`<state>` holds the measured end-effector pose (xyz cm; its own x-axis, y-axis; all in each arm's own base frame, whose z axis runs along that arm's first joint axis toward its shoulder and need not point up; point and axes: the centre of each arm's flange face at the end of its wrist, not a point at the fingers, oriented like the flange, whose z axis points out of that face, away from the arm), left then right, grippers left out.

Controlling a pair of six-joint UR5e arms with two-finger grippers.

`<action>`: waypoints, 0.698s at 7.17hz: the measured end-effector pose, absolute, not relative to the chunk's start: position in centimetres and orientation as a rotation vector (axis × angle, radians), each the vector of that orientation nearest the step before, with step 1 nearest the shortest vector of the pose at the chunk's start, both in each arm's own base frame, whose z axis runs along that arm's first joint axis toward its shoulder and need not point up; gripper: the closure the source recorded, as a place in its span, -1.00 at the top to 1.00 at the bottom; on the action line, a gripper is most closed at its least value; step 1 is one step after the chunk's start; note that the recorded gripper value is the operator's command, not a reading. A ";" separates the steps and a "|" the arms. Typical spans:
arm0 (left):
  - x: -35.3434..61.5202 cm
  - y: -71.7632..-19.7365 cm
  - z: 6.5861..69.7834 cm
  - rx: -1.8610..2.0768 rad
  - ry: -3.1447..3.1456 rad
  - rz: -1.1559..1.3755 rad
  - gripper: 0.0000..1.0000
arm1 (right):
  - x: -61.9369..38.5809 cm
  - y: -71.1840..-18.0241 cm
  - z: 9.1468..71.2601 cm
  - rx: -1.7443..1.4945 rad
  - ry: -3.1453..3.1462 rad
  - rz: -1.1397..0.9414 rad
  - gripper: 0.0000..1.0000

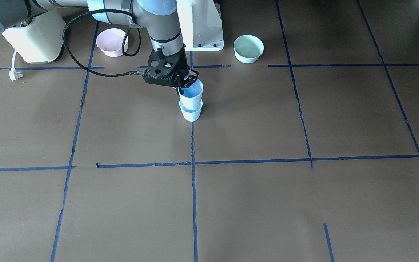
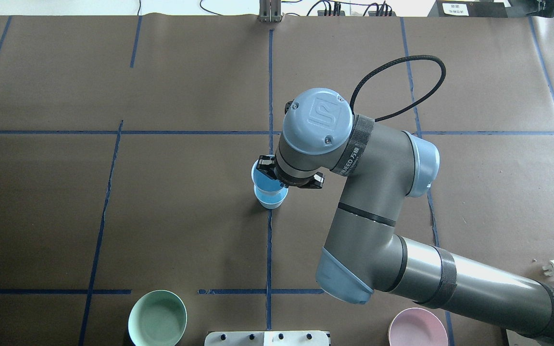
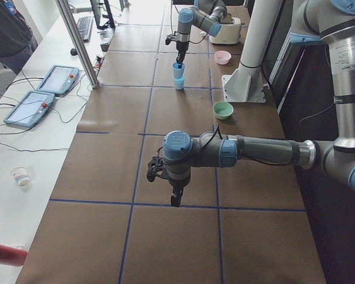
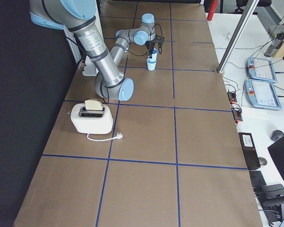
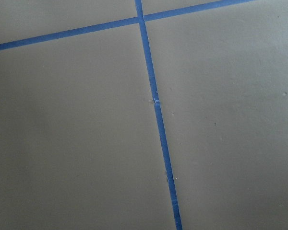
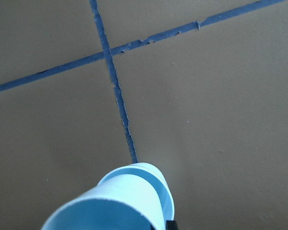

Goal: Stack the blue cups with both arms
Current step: 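Lower the cup into the center cup and open the right gripper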

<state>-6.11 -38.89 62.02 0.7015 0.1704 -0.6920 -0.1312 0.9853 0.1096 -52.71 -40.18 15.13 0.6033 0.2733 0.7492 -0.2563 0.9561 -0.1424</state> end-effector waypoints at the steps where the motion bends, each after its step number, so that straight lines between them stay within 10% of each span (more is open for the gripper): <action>1: -6.1 -38.9 62.0 0.053 0.775 0.165 1.00 | -53.0 -39.8 15.5 -0.016 -0.865 0.300 1.00; 5: -6.1 -39.1 62.5 0.043 0.776 0.162 1.00 | -50.5 -42.1 16.8 -0.007 -0.864 0.242 1.00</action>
